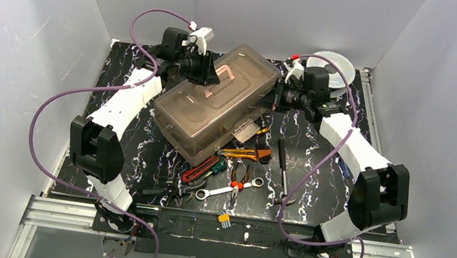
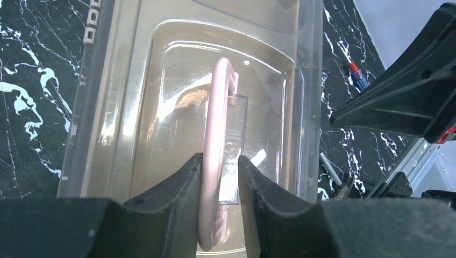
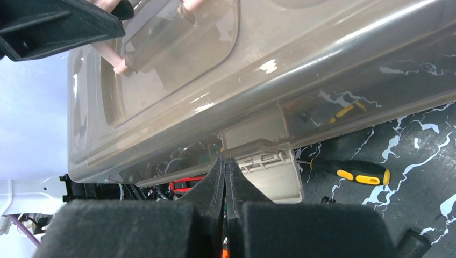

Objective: Pack the tool kit

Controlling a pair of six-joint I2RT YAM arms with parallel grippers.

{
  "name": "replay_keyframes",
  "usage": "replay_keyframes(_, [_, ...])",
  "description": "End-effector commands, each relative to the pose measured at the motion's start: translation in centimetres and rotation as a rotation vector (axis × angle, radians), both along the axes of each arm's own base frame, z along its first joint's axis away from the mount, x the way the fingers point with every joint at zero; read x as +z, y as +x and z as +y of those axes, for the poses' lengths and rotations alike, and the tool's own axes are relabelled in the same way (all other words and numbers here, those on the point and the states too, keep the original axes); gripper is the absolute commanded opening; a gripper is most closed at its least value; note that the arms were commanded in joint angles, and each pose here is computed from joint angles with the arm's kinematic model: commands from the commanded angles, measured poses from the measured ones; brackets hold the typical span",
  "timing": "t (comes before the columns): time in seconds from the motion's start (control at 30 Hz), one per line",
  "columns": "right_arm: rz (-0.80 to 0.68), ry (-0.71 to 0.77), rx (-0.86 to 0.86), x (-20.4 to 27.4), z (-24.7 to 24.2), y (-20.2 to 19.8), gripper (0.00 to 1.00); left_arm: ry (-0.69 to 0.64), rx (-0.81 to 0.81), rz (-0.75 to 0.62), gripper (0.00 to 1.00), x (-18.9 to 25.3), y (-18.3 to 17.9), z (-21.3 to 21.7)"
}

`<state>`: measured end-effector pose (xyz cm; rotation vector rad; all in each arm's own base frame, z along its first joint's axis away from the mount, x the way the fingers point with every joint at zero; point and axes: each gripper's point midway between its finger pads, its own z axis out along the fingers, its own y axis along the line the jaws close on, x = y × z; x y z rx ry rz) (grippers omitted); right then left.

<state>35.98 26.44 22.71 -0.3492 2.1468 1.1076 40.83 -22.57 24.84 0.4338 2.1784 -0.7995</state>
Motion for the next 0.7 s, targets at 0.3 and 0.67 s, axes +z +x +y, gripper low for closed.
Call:
replay_keyframes(0.3, [-0.034,0.045,-0.079,-0.3,-1.7,-2.9,0.01,-0.043,0.007,-0.046,0.0,1.9,0.5,-0.5])
replay_keyframes(0.67, [0.222,0.149,-0.3,-6.0,-2.6,-2.4,0.71,-0.024,0.142,-0.17,0.0,9.4,1.9,1.1])
